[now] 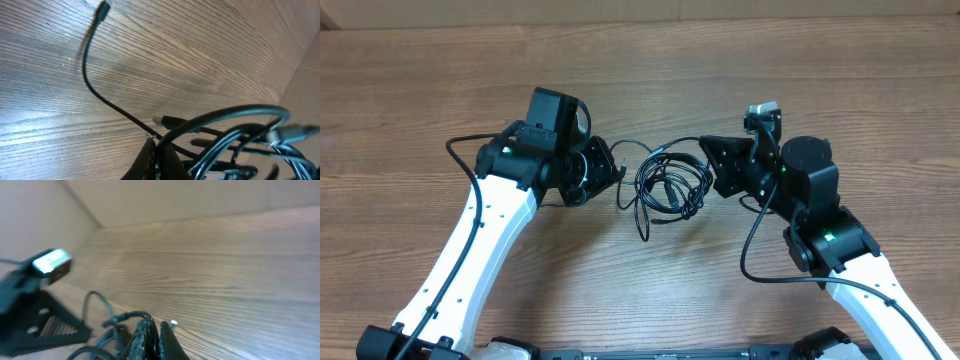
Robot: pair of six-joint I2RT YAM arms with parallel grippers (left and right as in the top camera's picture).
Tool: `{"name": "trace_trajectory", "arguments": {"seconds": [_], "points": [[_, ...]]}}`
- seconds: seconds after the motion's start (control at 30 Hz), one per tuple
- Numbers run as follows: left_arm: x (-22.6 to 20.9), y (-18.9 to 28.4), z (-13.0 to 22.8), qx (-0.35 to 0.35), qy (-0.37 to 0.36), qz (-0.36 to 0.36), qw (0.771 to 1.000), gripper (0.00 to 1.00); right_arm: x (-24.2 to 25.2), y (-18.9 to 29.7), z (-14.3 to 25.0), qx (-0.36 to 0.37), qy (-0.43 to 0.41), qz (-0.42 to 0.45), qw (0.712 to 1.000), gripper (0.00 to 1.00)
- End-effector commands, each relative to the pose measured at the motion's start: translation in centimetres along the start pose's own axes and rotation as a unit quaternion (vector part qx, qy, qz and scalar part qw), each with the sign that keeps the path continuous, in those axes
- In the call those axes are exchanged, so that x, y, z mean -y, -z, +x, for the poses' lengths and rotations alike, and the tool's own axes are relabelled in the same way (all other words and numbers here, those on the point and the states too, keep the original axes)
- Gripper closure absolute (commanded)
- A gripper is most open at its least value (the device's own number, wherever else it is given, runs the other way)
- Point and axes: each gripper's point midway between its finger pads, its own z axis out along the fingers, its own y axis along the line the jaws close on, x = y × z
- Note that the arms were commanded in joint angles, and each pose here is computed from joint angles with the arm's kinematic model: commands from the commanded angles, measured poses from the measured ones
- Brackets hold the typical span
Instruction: Untangle cables
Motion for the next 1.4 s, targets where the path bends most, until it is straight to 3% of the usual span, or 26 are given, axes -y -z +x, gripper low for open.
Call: {"name": "trace_trajectory", "arguments": {"seconds": [0.0, 0.1, 0.2, 0.23, 0.27, 0.37, 0.57, 0.87, 0.97, 1.07, 1.13, 1.37], "points": [[0.4, 0.7, -0.4, 0.014, -0.029, 0.002, 0.999, 0.95, 1.7, 0.9, -1.6, 0.035, -0.022, 0.060, 0.997, 0.96], [0.4, 0.7, -0.4, 0.014, -0.029, 0.002, 0.999, 0.96, 2.0, 0.9, -1.3, 0.029, -0.024, 0.065, 0.997, 0.92], [0.4, 0.7, -0.4, 0.014, -0.029, 0.002, 0.999, 0.96, 1.9, 0.9, -1.1, 0.024, -0.024, 0.062, 0.998, 0.52], [0.4, 0.7, -0.4, 0.015, -0.029, 0.002, 0.999, 0.96, 1.8, 0.9, -1.0, 0.023, -0.024, 0.059, 0.998, 0.29], [0.4, 0.7, -0.4, 0.015, -0.029, 0.003, 0.999, 0.96, 1.6, 0.9, -1.0, 0.020, -0.024, 0.054, 0.998, 0.19], [0.4, 0.7, -0.5, 0.016, -0.029, 0.003, 0.999, 0.96, 0.9, 0.8, -0.7, 0.012, -0.022, 0.035, 0.999, 0.09], [0.7, 0.7, -0.6, 0.019, -0.032, 0.008, 0.999, 0.96, -1.5, 0.8, 1.0, -0.030, 0.041, -0.038, 0.998, 0.07], [0.8, 0.7, -0.5, 0.017, -0.031, 0.009, 0.999, 0.93, -0.7, 1.0, 3.4, -0.080, 0.024, -0.025, 0.996, 0.05], [0.7, 0.7, -0.6, 0.018, -0.030, 0.007, 0.999, 0.75, -0.5, 1.2, 4.1, -0.095, 0.018, -0.020, 0.995, 0.05], [0.5, 0.7, -0.6, 0.019, -0.029, 0.002, 0.999, 0.21, -0.3, 1.3, 4.6, -0.105, 0.015, -0.017, 0.994, 0.04], [0.4, 0.7, -0.5, 0.018, -0.029, 0.002, 0.999, 0.03, -0.2, 1.3, 4.8, -0.109, 0.013, -0.015, 0.994, 0.04], [-1.1, 0.8, -0.8, 0.030, -0.046, -0.038, 0.998, 0.00, 0.0, 1.4, 5.4, -0.121, 0.008, -0.011, 0.993, 0.03]]}}
